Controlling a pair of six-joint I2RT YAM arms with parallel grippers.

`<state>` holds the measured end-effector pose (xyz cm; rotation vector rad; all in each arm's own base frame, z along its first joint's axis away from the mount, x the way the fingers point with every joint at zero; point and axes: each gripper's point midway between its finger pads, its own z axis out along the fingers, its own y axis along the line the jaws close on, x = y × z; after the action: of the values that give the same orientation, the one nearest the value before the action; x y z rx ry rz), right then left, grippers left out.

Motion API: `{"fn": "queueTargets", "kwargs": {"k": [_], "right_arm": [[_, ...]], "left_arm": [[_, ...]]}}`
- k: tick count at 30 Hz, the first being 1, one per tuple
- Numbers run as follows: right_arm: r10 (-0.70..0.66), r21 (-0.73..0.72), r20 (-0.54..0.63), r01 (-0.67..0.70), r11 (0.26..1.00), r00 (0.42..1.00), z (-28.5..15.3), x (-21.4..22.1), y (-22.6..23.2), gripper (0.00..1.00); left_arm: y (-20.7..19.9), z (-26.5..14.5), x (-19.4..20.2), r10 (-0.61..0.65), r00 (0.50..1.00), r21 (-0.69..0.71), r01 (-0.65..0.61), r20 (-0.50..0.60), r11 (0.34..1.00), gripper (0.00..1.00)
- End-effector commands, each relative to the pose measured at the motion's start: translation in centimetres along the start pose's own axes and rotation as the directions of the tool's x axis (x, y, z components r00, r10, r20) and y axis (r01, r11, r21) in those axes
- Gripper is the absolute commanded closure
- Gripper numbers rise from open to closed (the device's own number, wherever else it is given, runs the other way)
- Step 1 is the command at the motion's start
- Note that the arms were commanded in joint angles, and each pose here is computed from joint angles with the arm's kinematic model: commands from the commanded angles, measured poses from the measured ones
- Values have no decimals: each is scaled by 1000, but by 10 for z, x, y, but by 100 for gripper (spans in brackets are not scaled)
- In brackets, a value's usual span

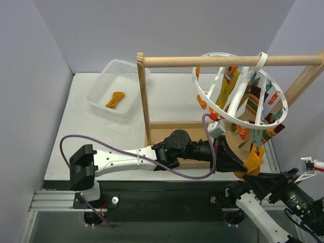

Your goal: Remove the socks clipped to the hanger

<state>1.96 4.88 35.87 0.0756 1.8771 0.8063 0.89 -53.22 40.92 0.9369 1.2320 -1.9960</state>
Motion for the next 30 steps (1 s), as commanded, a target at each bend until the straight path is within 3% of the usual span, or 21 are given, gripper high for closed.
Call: {"fn": "queueTargets", "kwargs": {"k": [1, 3, 4, 8, 9, 11, 12, 13, 15, 21, 30], "right_arm": [[3, -69, 26, -1, 998, 1000, 8, -12, 16, 48], [2, -77, 9, -2, 997, 1000, 10, -9, 17, 56], [1, -78, 4, -1, 997, 1000, 11, -8, 17, 69], [0, -68, 0, 0, 998, 1000, 12, -3, 12, 95], [4, -62, 2, -4, 998, 1000, 13, -3, 11, 100], [7, -61, 1, -6, 998, 1000, 13, -2, 10, 100], [5, -60, 0, -5, 998, 1000, 13, -2, 10, 100], [4, -61, -1, -4, 998, 1000, 13, -2, 10, 100], [1, -59, 1, -1, 998, 1000, 13, -2, 10, 100], [-2, -48, -4, 1, 999, 1000, 14, -1, 7, 100], [2, -42, -13, -3, 999, 1000, 15, 0, 7, 100]], "left_arm": [[-18, 6, -18, -9, 999, 73, 7, 39, 997, 100], [-17, 7, -18, -13, 999, 70, 10, 40, 997, 100], [-18, 8, -18, -14, 999, 68, 11, 42, 998, 100], [-16, 6, -23, 7, 999, 35, -8, 53, 999, 100], [-13, 5, -22, 7, 999, 18, -8, 48, 1000, 94], [-9, 1, -27, 26, 997, -29, -24, 69, 999, 78], [-7, -1, -26, 46, 997, -51, -42, 66, 998, 60], [-6, -4, -27, 58, 996, -75, -53, 71, 996, 51], [0, -12, -34, 124, 988, -164, -108, 88, 980, 39], [1, -24, -60, 202, 973, -352, -151, 111, 924, 37], [7, -7, -91, 251, 963, -471, -175, 103, 864, 36]]}}
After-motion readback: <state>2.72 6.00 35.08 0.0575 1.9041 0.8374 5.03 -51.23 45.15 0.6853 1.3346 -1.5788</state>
